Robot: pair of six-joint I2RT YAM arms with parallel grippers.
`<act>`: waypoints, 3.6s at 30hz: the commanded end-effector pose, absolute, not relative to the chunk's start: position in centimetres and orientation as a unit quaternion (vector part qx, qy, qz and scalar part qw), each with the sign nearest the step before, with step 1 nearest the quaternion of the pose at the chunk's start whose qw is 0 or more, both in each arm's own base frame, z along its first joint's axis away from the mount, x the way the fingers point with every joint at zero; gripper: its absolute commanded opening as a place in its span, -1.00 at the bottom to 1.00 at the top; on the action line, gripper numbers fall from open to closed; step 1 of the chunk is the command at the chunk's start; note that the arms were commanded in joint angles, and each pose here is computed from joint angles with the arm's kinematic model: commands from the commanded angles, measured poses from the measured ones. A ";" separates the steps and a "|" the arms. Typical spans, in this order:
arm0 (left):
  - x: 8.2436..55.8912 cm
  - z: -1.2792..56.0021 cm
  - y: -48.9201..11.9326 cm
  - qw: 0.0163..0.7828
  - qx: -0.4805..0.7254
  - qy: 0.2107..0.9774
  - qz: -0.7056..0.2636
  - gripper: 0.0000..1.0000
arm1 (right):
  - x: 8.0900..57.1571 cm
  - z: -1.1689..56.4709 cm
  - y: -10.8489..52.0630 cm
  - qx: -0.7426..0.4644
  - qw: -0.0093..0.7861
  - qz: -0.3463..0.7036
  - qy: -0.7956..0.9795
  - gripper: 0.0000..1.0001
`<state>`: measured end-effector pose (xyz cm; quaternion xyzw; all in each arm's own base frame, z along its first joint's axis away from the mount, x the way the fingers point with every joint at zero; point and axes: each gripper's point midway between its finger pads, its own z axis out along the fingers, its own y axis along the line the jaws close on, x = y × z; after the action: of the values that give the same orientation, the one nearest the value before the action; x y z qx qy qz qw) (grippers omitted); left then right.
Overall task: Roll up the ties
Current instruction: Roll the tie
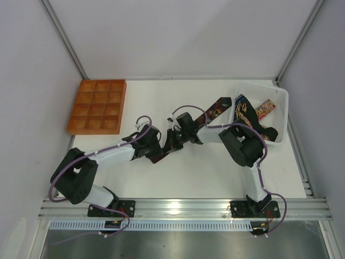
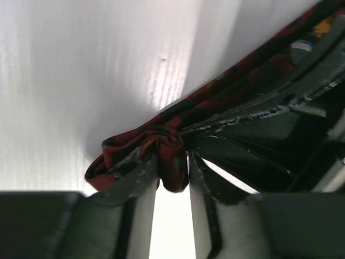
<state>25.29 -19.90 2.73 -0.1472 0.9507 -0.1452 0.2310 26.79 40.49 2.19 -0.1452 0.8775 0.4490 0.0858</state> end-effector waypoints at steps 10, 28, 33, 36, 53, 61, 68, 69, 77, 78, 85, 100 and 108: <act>22.9 0.4 -18.1 0.246 -0.139 0.947 -0.152 0.15 | 30.3 5.5 38.0 -0.163 0.087 0.442 0.878 -1.00; 22.3 0.7 -18.6 0.272 -0.124 0.933 -0.201 0.37 | 26.6 8.2 42.1 -0.206 -0.014 0.549 0.810 -1.00; 22.3 0.6 -18.7 0.271 -0.120 0.934 -0.202 0.37 | 26.5 8.8 42.2 -0.211 -0.010 0.549 0.808 -1.00; 22.2 0.5 -18.7 0.269 -0.117 0.934 -0.202 0.36 | 25.6 8.8 42.6 -0.228 -0.017 0.549 0.804 -1.00; 22.8 1.4 -18.7 0.279 -0.113 0.932 -0.201 0.36 | 25.3 3.0 41.6 -0.215 -0.045 0.504 0.835 -1.00; 22.5 3.5 -19.3 0.284 -0.083 0.929 -0.222 0.46 | 26.9 0.8 40.8 -0.224 -0.008 0.473 0.852 -1.00; 22.1 9.8 -18.5 0.329 0.004 0.919 -0.218 0.75 | 27.0 -0.2 40.4 -0.257 -0.005 0.478 0.840 -1.00; 21.9 10.7 -18.0 0.329 0.014 0.922 -0.205 0.76 | 27.0 -0.2 40.4 -0.263 -0.005 0.482 0.836 -1.00; 23.5 11.9 -17.9 0.376 0.107 0.903 -0.176 1.00 | 27.1 0.8 39.9 -0.295 -0.013 0.506 0.810 -1.00; 23.6 11.4 -17.7 0.368 0.107 0.909 -0.165 1.00 | 27.1 1.0 39.8 -0.297 -0.016 0.509 0.808 -1.00; 24.5 7.5 -17.7 0.341 0.160 0.922 -0.088 0.94 | 27.2 0.7 39.4 -0.300 -0.027 0.518 0.801 -1.00; 25.7 5.1 -21.6 0.309 0.313 0.898 -0.036 0.44 | 27.5 1.1 38.9 -0.295 -0.032 0.528 0.796 -1.00; 26.0 3.4 -21.2 0.278 0.342 0.898 -0.005 0.36 | 27.8 1.7 38.7 -0.291 -0.029 0.533 0.794 -1.00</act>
<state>24.97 -20.29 2.49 0.3188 0.9095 -0.0097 0.2665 26.78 39.23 3.14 -0.2876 0.7801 0.5538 -0.0456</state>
